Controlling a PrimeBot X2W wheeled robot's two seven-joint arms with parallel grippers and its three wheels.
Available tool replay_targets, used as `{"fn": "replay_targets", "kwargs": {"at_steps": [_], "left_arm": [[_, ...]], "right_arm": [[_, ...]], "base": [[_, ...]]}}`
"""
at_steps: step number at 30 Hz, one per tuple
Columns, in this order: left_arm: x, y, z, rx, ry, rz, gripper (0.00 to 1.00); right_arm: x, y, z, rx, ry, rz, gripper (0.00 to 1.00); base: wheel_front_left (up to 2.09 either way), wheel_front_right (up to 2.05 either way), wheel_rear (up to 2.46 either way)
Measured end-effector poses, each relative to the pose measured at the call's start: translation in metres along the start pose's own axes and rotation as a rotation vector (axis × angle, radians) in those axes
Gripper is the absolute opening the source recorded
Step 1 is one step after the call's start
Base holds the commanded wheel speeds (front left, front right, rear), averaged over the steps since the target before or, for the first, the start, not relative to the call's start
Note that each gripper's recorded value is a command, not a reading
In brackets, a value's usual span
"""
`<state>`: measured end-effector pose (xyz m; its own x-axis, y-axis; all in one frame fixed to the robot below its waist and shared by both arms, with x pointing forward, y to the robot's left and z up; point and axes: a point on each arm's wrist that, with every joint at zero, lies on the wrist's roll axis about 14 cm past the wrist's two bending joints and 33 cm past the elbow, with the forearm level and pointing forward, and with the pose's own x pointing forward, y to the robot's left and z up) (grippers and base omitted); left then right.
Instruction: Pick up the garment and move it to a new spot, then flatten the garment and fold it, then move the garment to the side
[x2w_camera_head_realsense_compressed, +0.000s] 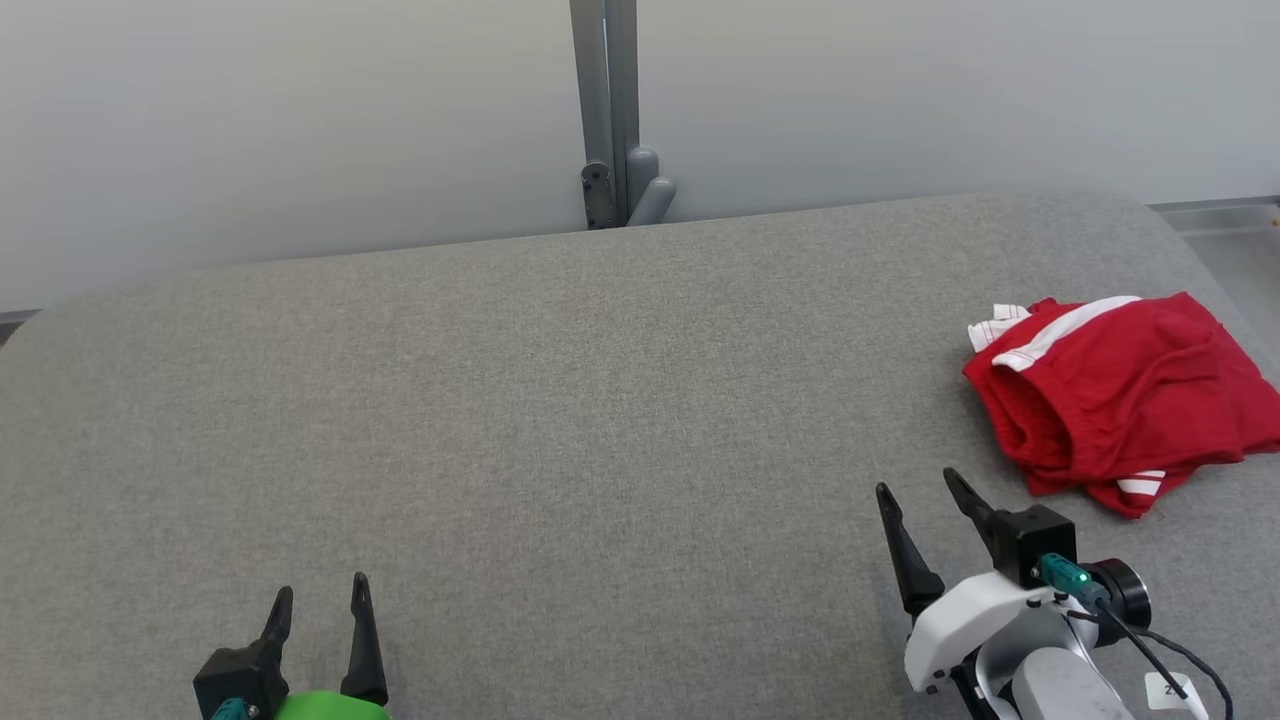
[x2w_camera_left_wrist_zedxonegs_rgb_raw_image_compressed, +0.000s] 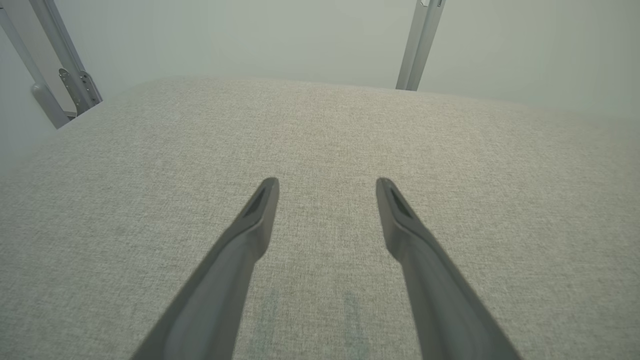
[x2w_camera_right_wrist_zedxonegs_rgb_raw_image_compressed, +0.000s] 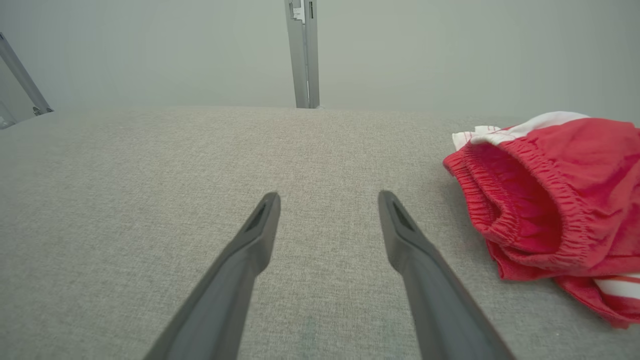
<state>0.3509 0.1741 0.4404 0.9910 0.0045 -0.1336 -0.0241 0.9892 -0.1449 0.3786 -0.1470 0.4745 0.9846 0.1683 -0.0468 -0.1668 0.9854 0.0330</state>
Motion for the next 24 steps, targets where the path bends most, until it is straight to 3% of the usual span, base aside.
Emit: {"fn": "replay_targets", "kwargs": {"at_steps": [24], "left_arm": [[-0.001, 0.0, -0.002, -0.011, 0.007, -0.004, 1.0]], "right_arm": [[0.002, 0.019, -0.006, -0.003, 0.018, 0.058, 1.0]], "base": [[0.0, 0.0, 0.0]]}}
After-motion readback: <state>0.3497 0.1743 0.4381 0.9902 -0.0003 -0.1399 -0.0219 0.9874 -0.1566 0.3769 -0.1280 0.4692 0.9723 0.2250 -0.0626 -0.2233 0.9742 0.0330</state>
